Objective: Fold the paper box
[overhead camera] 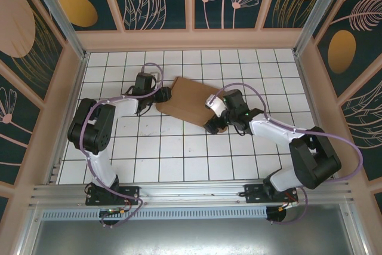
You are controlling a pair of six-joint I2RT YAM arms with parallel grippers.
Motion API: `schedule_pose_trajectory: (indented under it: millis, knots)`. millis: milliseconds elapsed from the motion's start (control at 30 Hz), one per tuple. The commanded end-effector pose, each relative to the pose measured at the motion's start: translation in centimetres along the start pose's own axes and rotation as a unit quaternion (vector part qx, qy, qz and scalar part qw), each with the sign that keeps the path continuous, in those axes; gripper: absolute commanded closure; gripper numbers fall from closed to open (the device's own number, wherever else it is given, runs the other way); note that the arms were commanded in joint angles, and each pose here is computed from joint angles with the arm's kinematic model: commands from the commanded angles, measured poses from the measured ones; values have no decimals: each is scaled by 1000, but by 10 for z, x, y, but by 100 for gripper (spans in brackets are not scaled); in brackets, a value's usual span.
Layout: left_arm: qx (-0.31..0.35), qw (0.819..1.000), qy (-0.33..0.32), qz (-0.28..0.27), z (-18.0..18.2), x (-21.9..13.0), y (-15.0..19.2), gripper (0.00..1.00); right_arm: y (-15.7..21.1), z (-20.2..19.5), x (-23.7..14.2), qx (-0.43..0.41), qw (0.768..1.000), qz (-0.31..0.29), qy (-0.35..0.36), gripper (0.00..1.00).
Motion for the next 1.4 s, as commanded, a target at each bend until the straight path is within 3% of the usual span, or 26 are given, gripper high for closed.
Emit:
schedule_pose_trajectory:
  millis: [0, 100, 300, 533, 633, 833, 933, 1067, 1233, 1367]
  knots:
    - [6, 999, -7, 38, 5, 8, 10, 40, 2, 3, -7, -21, 999, 40, -3, 4]
    - [8, 999, -1, 35, 3, 8, 9, 39, 5, -1, -4, -17, 998, 49, 26, 4]
    - [7, 1000, 25, 14, -4, -3, 2, 33, 26, -17, 24, -20, 980, 156, 118, 4]
    - [13, 1000, 28, 1, -9, -12, -3, 32, 28, -19, 34, -29, 974, 181, 137, 10]
    - [12, 999, 41, -8, -12, -15, -6, 30, 12, -18, 20, -12, 985, 122, 118, 9]
    - [13, 997, 76, -28, -22, -22, -14, 25, -18, -24, -31, 48, 991, -80, 95, 4]
    - [17, 996, 83, -36, -25, -22, -21, 15, -13, -49, -55, 160, 967, -154, 122, 5]
    - [4, 995, 96, -34, -27, -13, -31, 1, 5, -83, -68, 334, 913, -199, 126, 10]
    - [-21, 993, 113, -4, -29, 5, -38, 2, 29, -97, -53, 461, 865, -182, 84, 11]
    - [-18, 994, 101, 43, -23, 26, -30, 22, 44, -97, -33, 518, 839, -153, 67, 13]
Point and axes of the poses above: each hand's point on the last joint's axis, 136 mm out from that joint toward the fingers, its own x axis out along the fingers, its own z axis along the line the jaws close on, y = z × x, the point moved 10 cm from there along -x, back along the fingers, and after that the axes turned 6 degrees about -x, right-handed, at the moved point
